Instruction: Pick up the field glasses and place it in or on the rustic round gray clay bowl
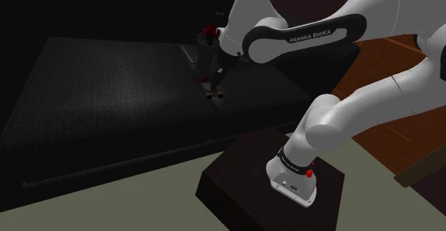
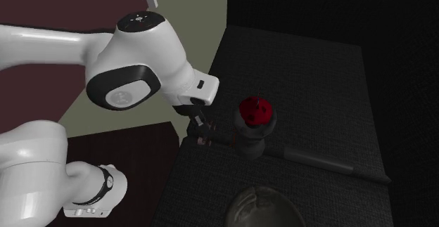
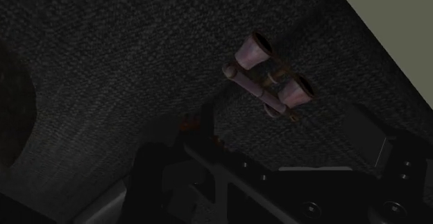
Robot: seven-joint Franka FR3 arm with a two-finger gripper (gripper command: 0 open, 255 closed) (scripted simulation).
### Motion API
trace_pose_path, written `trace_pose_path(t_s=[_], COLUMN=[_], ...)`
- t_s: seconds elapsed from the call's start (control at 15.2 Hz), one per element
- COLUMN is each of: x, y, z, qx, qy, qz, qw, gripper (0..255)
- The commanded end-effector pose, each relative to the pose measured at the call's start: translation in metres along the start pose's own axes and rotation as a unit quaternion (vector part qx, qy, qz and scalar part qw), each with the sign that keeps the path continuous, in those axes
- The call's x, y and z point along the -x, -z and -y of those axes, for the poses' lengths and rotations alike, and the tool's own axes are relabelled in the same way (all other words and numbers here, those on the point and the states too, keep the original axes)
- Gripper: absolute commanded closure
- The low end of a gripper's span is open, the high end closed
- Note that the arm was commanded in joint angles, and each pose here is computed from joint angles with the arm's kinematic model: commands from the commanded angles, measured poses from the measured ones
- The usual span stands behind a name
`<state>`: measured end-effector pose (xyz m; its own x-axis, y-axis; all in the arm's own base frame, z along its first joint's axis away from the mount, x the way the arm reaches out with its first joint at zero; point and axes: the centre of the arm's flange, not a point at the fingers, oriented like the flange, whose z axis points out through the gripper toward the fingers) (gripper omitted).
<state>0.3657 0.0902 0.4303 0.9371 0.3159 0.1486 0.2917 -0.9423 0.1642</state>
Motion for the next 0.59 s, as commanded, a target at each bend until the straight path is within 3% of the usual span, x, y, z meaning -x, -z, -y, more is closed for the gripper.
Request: trace_pose_path(t_s=[0.0,0.53], x=[-0.009,-0.011], y=[-0.021,-0.062], z=[0.018,0.019], qx=[0.003,0.003], qy=[0.014,0.015], qz=[-0.011,-0.012], qw=[0.9998,0.9998], gripper=[0,0])
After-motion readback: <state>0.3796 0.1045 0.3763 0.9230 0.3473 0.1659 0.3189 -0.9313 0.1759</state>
